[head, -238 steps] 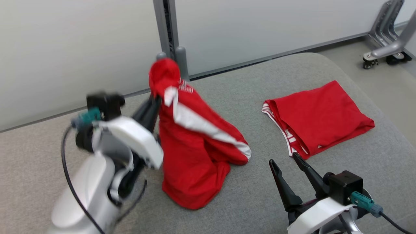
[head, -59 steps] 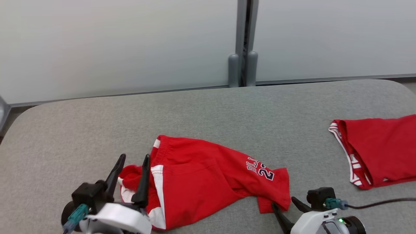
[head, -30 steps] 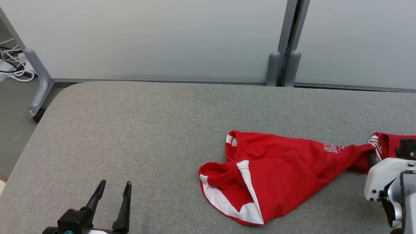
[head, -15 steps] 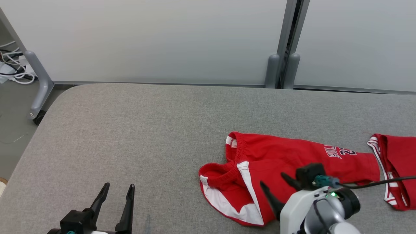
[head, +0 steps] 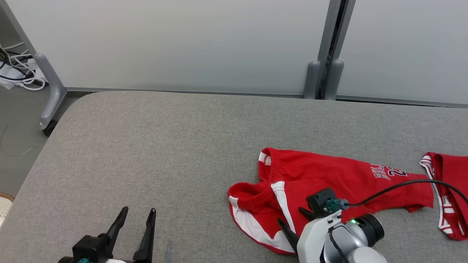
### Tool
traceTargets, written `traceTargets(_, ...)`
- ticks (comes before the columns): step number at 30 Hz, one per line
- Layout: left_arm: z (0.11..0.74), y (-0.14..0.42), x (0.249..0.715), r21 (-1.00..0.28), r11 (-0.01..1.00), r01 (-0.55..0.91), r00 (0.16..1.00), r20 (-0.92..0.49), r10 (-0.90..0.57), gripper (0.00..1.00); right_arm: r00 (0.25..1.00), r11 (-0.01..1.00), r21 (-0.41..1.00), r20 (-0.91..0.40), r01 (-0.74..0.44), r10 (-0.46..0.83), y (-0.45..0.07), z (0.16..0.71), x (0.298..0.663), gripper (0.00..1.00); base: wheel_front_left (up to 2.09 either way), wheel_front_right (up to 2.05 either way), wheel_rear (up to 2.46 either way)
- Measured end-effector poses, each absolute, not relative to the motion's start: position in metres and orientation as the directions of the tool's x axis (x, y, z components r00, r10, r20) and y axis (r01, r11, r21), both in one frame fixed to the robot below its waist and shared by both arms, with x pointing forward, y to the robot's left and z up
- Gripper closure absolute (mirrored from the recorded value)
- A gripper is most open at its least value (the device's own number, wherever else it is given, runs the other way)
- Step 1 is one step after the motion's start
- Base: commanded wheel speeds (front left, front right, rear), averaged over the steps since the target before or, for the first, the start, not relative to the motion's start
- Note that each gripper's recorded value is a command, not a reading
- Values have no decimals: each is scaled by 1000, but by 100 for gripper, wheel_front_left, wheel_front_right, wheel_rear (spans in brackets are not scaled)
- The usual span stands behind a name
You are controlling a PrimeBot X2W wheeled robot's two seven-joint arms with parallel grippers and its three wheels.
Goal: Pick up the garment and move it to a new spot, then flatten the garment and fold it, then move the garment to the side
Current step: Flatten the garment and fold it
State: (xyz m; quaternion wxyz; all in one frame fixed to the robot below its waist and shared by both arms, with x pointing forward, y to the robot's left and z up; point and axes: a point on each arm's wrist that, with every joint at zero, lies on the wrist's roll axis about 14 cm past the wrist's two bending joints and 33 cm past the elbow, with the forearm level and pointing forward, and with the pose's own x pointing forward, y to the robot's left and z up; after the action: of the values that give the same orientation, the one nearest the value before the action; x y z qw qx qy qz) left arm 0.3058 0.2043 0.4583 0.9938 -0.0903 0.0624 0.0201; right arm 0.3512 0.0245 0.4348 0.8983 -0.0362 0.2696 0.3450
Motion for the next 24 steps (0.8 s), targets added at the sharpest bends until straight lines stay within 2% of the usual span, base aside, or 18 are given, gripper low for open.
traceTargets(1,458,205,306,-177,983,-54,991,-128,31,0,613,757,120,-513,-642,601,25,433,352,64,0,0,0)
traceTargets(2,458,205,306,-177,983,-56,991,-127,33,0,609,755,117,-518,-645,601,26,431,353,90,0,0,0)
traceTargets(3,458,206,306,-178,982,-58,991,-127,36,0,608,754,116,-519,-646,601,27,430,354,100,0,0,0)
traceTargets(8,455,207,306,-184,981,-68,989,-140,43,0,640,776,118,-497,-620,587,20,430,366,100,0,0,0)
traceTargets(15,453,197,310,-191,981,-40,989,-145,12,0,788,874,191,-378,-448,486,-31,442,385,100,0,0,0)
traceTargets(19,450,179,315,-203,979,20,987,-155,-52,0,850,919,259,-366,-299,379,-75,431,375,100,0,0,0)
traceTargets(24,452,155,329,-212,972,98,981,-147,-131,0,869,944,280,-407,-175,282,-113,414,351,100,0,0,0)
